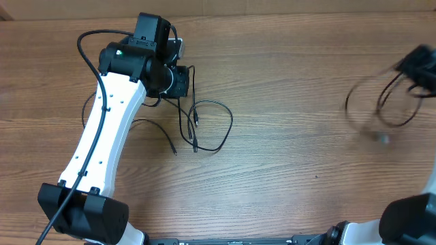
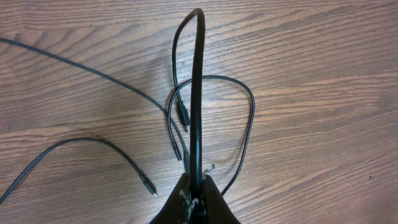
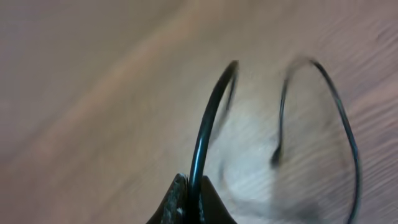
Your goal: Untangle cables
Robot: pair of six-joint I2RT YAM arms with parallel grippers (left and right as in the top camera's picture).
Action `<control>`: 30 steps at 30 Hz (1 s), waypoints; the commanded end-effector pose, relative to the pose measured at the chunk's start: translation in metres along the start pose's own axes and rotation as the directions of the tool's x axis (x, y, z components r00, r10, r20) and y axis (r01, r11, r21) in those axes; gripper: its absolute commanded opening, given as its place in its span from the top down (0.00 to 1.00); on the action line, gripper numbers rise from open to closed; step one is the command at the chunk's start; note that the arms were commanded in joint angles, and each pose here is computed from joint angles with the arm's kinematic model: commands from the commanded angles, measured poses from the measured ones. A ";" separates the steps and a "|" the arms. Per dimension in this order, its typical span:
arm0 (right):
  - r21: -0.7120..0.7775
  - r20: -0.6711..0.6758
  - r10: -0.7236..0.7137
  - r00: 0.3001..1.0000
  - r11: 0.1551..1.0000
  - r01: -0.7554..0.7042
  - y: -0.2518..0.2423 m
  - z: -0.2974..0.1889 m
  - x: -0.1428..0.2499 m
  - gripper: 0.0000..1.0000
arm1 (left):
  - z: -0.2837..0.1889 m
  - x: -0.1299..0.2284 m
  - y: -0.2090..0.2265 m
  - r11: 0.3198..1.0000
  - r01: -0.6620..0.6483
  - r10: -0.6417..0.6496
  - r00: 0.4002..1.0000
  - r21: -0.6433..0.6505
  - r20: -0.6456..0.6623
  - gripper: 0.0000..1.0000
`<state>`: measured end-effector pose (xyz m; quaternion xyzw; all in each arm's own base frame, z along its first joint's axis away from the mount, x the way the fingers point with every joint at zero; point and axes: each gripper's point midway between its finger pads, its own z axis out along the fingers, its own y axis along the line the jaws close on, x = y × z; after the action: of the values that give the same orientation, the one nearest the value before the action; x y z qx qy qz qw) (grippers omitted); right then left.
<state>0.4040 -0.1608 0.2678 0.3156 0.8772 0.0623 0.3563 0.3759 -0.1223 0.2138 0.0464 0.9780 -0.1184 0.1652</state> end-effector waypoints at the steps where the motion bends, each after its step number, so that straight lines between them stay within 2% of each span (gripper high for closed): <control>1: 0.001 0.066 0.008 0.998 1.000 -0.008 0.002 -0.024 -0.021 0.96 | -0.004 0.002 -0.007 0.999 -0.028 0.028 1.000 0.020 0.006 0.96; 6: 0.038 -0.040 0.029 0.999 0.999 -0.028 -0.008 -0.015 0.006 0.96 | -0.004 0.002 -0.007 0.999 -0.028 0.028 1.000 0.020 0.007 0.96; 9: 0.120 -0.109 0.049 0.993 0.992 -0.035 -0.026 -0.007 0.024 0.96 | -0.004 0.002 -0.007 0.999 -0.028 0.028 1.000 0.020 0.006 0.96; 10: 0.144 -0.122 0.053 0.991 0.989 -0.035 -0.030 -0.005 0.027 0.85 | -0.004 0.002 -0.007 0.999 -0.028 0.028 1.000 0.020 0.006 0.96; 11: 0.163 -0.135 0.056 0.989 0.986 -0.034 -0.034 -0.003 0.030 0.66 | -0.004 0.002 -0.007 0.999 -0.028 0.028 1.000 0.020 0.006 0.96; 12: 0.174 -0.145 0.059 0.988 0.984 -0.033 -0.036 -0.002 0.032 0.52 | -0.004 0.002 -0.007 0.999 -0.028 0.028 1.000 0.020 0.006 0.96; 14: 0.176 -0.155 0.062 0.986 0.984 -0.034 -0.037 -0.001 0.034 0.42 | -0.004 0.002 -0.007 0.999 -0.028 0.028 1.000 0.020 0.006 0.96; 17: 0.170 -0.156 0.062 0.986 0.985 -0.035 -0.036 -0.001 0.035 0.38 | -0.004 0.002 -0.007 0.999 -0.028 0.028 1.000 0.020 0.007 0.96; 22: 0.120 -0.196 0.066 0.978 0.992 -0.043 -0.026 -0.001 0.043 0.37 | -0.004 0.001 -0.007 0.999 -0.028 0.028 1.000 0.021 0.007 0.96; 25: -0.016 -0.283 0.039 0.958 0.999 -0.046 0.001 -0.004 0.061 0.36 | -0.004 0.001 -0.007 0.999 -0.030 0.029 1.000 0.024 0.010 0.96; 27: -0.119 -0.326 -0.034 0.945 0.993 -0.005 0.020 -0.007 0.072 0.35 | -0.004 0.000 -0.010 0.999 -0.031 0.030 0.999 0.040 0.014 0.96; 30: -0.227 -0.379 -0.145 0.914 0.972 0.060 0.045 -0.013 0.093 0.33 | -0.006 -0.003 -0.028 0.989 -0.052 0.049 0.998 0.139 0.025 0.96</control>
<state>0.3619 -0.1090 0.2307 0.2931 0.9238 0.1342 0.2065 0.3784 -0.1275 0.2161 0.0500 0.9751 -0.1327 0.1707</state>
